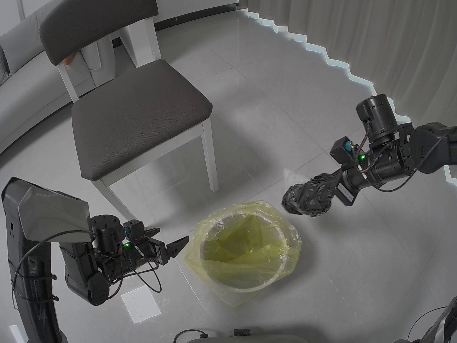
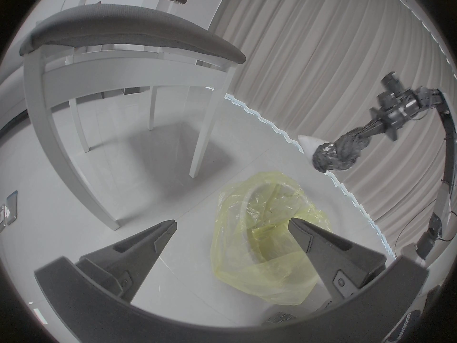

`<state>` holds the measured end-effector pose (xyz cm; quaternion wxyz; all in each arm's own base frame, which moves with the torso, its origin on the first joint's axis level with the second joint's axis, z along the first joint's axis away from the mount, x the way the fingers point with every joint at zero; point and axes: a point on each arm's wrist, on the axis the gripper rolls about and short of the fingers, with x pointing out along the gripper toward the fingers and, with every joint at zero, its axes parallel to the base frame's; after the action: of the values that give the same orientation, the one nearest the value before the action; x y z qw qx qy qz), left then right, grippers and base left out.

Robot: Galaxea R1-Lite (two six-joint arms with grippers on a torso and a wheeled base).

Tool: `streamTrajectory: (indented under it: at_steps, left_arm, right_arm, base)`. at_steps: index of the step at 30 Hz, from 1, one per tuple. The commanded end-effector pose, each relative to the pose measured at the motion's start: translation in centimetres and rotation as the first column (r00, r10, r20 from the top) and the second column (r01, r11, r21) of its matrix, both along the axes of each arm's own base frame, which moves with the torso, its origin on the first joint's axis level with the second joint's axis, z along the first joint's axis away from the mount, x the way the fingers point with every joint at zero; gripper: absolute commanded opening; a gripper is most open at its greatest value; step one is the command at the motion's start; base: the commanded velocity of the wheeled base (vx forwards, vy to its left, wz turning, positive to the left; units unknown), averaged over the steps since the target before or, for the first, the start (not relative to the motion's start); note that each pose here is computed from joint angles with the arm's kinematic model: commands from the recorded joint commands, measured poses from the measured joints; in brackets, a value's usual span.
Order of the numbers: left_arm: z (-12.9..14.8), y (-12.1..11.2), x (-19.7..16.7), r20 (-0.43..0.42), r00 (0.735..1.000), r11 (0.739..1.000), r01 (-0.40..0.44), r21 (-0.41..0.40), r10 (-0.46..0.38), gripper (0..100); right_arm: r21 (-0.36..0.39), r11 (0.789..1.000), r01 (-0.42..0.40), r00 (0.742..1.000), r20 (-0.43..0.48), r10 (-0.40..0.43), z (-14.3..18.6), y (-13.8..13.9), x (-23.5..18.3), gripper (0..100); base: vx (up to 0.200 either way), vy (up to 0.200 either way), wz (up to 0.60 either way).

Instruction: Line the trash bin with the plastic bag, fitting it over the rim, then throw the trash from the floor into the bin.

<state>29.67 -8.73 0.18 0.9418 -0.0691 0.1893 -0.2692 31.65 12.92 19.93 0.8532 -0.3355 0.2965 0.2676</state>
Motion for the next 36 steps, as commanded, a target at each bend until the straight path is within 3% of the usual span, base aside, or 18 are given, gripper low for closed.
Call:
streamTrajectory:
  at_steps: [1, 10, 17, 30, 36]
  left_arm:
    - [2.3, 0.7, -1.6, 0.041, 0.998, 0.999, -0.043, -0.001, 0.043, 100]
    - [3.3, 1.3, -2.8, 0.044, 0.997, 0.998, -0.056, -0.004, 0.056, 100]
    - [3.3, 1.3, -2.9, 0.043, 0.998, 0.998, -0.056, -0.003, 0.056, 100]
    - [3.1, 1.2, -3.1, 0.032, 0.998, 0.999, -0.050, -0.001, 0.050, 100]
    - [3.0, 1.3, -3.3, 0.023, 0.998, 0.999, -0.050, 0.001, 0.050, 100]
  right_arm:
    - [0.002, 0.984, -0.177, 0.982, 0.074, 0.176, 2.1, 5.4, -4.6, 0]
    - [-0.026, 0.973, -0.230, 0.972, -0.061, 0.228, -3.7, 10.2, -2.5, 0]
    - [-0.034, 0.972, -0.233, 0.961, -0.161, 0.225, -7.9, 12.2, -0.4, 0]
    - [-0.066, 0.948, -0.311, 0.921, -0.267, 0.283, -10.6, 13.0, -3.6, 0]
    - [-0.048, 0.950, -0.309, 0.929, -0.230, 0.290, -9.4, 13.3, -3.3, 0]
  base:
    - [0.000, 0.000, 0.00]
    - [0.000, 0.000, 0.00]
    - [0.000, 0.000, 0.00]
    - [0.000, 0.000, 0.00]
    - [0.000, 0.000, 0.00]
